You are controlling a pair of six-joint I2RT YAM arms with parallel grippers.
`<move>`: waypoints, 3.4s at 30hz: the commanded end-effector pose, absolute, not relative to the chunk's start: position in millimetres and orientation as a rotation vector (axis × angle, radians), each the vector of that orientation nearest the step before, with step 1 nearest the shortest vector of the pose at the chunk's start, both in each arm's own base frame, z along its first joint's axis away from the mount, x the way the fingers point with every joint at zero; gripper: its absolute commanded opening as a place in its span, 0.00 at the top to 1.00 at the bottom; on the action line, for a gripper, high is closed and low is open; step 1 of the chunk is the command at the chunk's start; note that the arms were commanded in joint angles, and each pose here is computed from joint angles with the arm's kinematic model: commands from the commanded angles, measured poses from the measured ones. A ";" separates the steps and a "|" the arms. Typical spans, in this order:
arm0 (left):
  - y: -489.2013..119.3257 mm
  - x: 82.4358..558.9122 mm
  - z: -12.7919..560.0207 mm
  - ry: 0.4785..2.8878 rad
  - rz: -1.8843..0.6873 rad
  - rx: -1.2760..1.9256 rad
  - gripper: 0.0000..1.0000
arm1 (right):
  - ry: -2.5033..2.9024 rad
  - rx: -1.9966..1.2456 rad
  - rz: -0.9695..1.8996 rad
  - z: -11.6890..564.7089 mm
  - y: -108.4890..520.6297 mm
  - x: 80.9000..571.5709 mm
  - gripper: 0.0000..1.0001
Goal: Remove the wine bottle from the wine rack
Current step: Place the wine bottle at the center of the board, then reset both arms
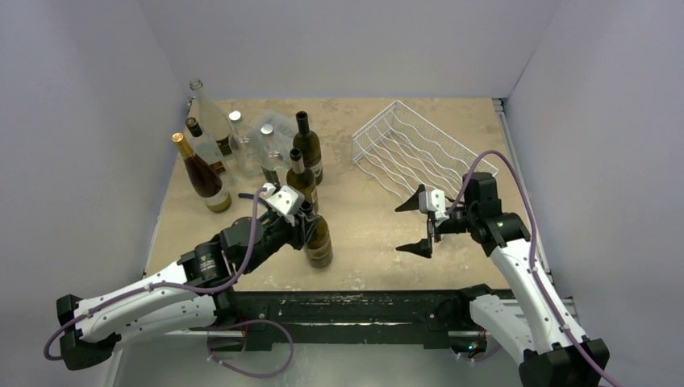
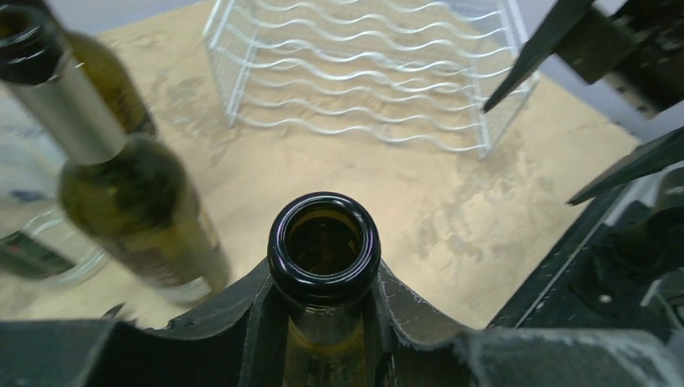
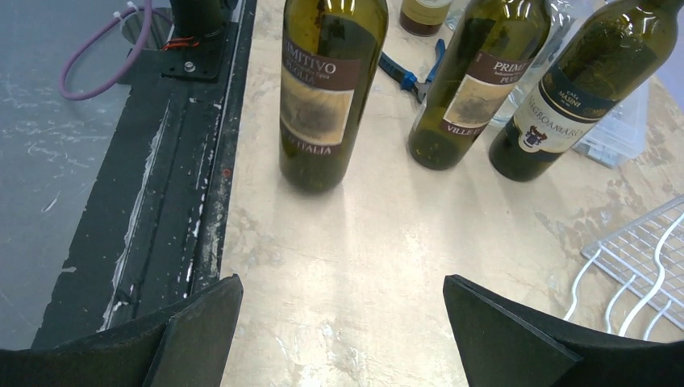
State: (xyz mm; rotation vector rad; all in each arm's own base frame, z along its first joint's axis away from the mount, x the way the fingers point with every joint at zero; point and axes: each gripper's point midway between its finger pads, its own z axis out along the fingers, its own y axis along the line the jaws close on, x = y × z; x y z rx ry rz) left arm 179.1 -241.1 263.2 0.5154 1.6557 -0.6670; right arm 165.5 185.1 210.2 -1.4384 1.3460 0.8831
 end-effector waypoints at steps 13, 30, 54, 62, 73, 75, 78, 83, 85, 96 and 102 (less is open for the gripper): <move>-143.5 233.3 289.8 1.669 -0.303 0.279 1.00 | 1.374 -1.401 0.822 217.4 180.0 178.3 0.01; -122.1 258.5 268.9 1.750 -0.333 0.063 0.68 | 1.398 -1.395 0.798 214.1 176.8 181.0 0.01; -125.3 215.0 299.7 1.782 -0.491 0.136 0.00 | 1.450 -1.342 0.757 220.2 170.6 193.5 0.01; -116.1 200.7 315.2 1.780 -0.467 0.196 0.00 | 1.564 -1.126 0.690 237.2 149.1 219.1 0.01; -105.4 176.3 329.3 1.761 -0.490 0.233 0.00 | 1.571 -0.875 0.561 266.1 115.4 238.9 0.01; -102.6 172.5 330.1 1.762 -0.490 0.233 0.00 | 1.572 -0.822 0.550 271.0 110.8 241.8 0.01; -98.6 168.0 331.4 1.757 -0.486 0.232 0.00 | 1.598 -0.680 0.550 280.3 103.4 249.1 0.01; -90.1 162.2 332.1 1.750 -0.465 0.225 0.00 | 1.611 -0.475 0.531 295.8 89.9 261.0 0.01; -86.9 160.1 330.7 1.751 -0.458 0.219 0.00 | 1.621 -0.387 0.530 300.5 84.1 265.0 0.01; -75.0 148.3 322.3 1.738 -0.458 0.188 0.00 | 1.604 -0.234 0.419 311.6 57.1 276.1 0.01; -73.5 146.4 312.9 1.748 -0.459 0.179 0.00 | 1.591 -0.198 0.334 316.1 41.6 280.1 0.01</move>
